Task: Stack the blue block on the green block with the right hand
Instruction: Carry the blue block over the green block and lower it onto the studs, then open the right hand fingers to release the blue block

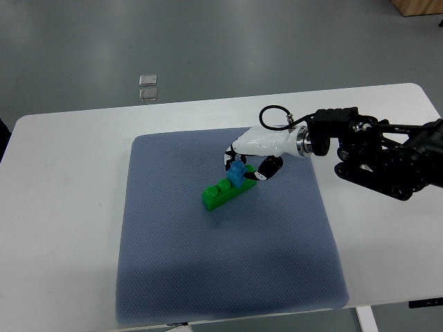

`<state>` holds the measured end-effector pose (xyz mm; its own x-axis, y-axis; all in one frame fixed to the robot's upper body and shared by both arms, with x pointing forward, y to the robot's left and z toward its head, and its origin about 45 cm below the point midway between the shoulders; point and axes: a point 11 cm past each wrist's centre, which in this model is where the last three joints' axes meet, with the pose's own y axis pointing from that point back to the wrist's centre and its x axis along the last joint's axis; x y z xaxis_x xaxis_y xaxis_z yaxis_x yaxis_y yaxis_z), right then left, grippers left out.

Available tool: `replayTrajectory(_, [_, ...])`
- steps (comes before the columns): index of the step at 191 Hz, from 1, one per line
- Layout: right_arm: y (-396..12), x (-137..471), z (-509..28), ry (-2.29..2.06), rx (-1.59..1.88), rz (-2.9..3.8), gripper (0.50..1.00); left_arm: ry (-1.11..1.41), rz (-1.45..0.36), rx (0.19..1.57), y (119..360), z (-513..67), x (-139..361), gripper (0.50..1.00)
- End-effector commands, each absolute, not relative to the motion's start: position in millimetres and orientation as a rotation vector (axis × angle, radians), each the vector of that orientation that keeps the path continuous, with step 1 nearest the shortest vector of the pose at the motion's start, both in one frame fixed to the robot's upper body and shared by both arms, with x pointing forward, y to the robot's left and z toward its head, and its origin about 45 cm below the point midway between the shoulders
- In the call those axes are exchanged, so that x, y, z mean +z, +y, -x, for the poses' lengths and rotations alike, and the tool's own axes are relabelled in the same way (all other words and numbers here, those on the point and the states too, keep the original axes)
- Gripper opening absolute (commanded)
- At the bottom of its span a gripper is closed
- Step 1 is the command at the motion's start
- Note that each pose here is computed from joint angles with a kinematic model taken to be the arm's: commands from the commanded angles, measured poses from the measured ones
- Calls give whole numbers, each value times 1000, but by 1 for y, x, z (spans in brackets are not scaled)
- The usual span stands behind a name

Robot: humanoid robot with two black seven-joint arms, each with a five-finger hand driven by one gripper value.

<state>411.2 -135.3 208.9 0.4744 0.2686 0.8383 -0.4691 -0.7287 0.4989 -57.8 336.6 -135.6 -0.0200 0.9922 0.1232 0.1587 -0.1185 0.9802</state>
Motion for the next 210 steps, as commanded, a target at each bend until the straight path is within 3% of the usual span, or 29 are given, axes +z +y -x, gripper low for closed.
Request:
replayTrajectory(1, [-136, 206, -410, -160, 1304, -2004, 568, 1288, -1403, 1243, 337, 58, -136, 1000])
replayTrajectory(36, [-137, 204, -409, -166, 1313, -1998, 570, 1289, -1402, 1242, 336, 58, -136, 1000])
replayTrajectory(54, [-136, 206, -410, -171, 1316, -1999, 594, 1289, -1402, 1242, 336, 58, -136, 1000])
replayTrajectory(55, [-136, 208, -411, -177, 1315, -2001, 619, 1289, -1402, 1242, 336, 58, -136, 1000])
replayTrajectory(65, [-137, 209, -412, -187, 1312, -2006, 676, 1289, -1402, 1242, 336, 58, -136, 1000])
replayTrajectory(78, [-136, 212, -414, -199, 1314, -2009, 715, 1288, -1403, 1243, 337, 58, -136, 1000])
replayTrajectory(96, [-137, 215, -415, -207, 1312, -2010, 750, 1288, -1403, 1243, 337, 58, -136, 1000])
replayTrajectory(153, [-139, 217, -416, -207, 1296, -2020, 793, 1288, -1403, 1243, 337, 58, -136, 1000])
replayTrajectory(172, [-136, 229, -416, -205, 1251, -2065, 852, 1289, -1402, 1242, 336, 58, -136, 1000])
replayTrajectory(185, [-136, 235, -415, -213, 1173, -2122, 864, 1289, -1402, 1242, 336, 58, -136, 1000])
replayTrajectory(192, [-136, 244, -418, -247, 1122, -2167, 909, 1288, -1403, 1243, 337, 58, -136, 1000])
replayTrajectory(210, [-134, 256, -421, -302, 1004, -2273, 917, 1289, -1402, 1242, 336, 58, -136, 1000])
